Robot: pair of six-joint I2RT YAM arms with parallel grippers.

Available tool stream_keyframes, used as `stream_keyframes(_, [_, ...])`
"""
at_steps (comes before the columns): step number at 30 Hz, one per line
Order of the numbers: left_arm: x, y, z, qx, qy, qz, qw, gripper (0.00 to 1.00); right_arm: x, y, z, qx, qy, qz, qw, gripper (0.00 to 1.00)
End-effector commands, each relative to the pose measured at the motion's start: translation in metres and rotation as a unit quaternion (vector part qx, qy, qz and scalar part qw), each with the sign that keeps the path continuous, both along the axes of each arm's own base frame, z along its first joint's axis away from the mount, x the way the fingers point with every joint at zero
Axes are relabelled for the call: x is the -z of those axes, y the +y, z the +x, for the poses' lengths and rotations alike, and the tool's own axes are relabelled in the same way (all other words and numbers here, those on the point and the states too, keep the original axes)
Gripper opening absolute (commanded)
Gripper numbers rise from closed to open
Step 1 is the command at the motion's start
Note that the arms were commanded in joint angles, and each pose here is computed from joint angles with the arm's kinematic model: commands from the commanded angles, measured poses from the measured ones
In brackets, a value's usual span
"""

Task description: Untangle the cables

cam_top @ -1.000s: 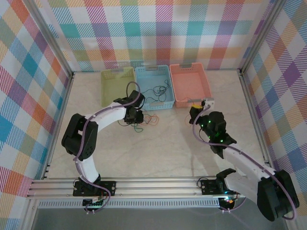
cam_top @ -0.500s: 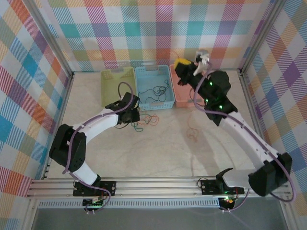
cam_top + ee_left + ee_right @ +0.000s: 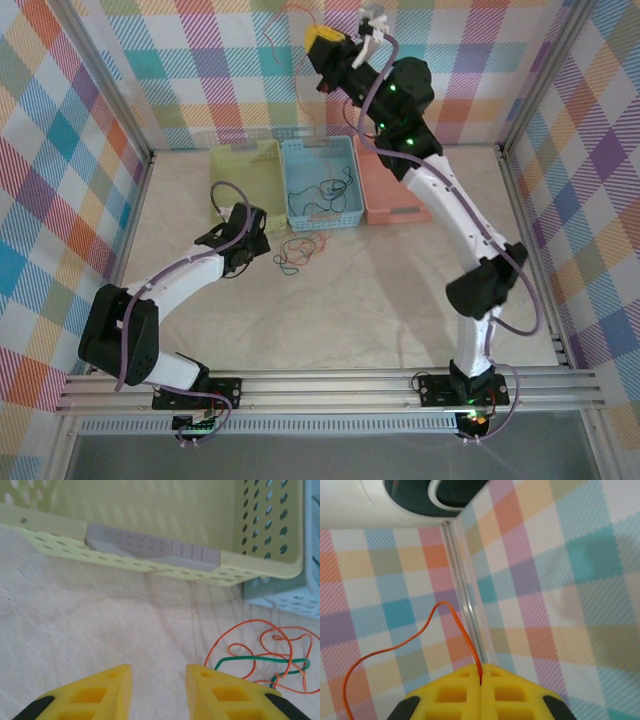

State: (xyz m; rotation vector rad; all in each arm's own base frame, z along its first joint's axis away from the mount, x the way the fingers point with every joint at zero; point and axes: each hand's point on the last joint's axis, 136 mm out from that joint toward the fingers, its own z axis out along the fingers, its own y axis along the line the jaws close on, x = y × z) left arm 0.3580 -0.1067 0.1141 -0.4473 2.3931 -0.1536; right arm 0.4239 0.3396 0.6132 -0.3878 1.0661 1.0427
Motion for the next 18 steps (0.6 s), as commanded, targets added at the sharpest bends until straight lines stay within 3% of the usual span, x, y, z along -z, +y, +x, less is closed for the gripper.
stream_keyframes(1, [-0.017,0.005,0.007,-0.017,-0.044,-0.018,0.999,0.36,-0.026,0.014,-0.016,-0.046,-0.023,0.014,0.999,0.0])
stream_keyframes(9, [-0.058,-0.025,-0.001,0.07,-0.148,-0.108,0.981,0.45,-0.006,0.017,-0.003,-0.021,0.004,-0.001,1.0,0.0])
stream_keyframes(18, [-0.121,-0.082,-0.03,0.224,-0.254,-0.192,0.921,0.65,0.063,-0.005,-0.015,0.008,0.092,-0.034,0.995,0.0])
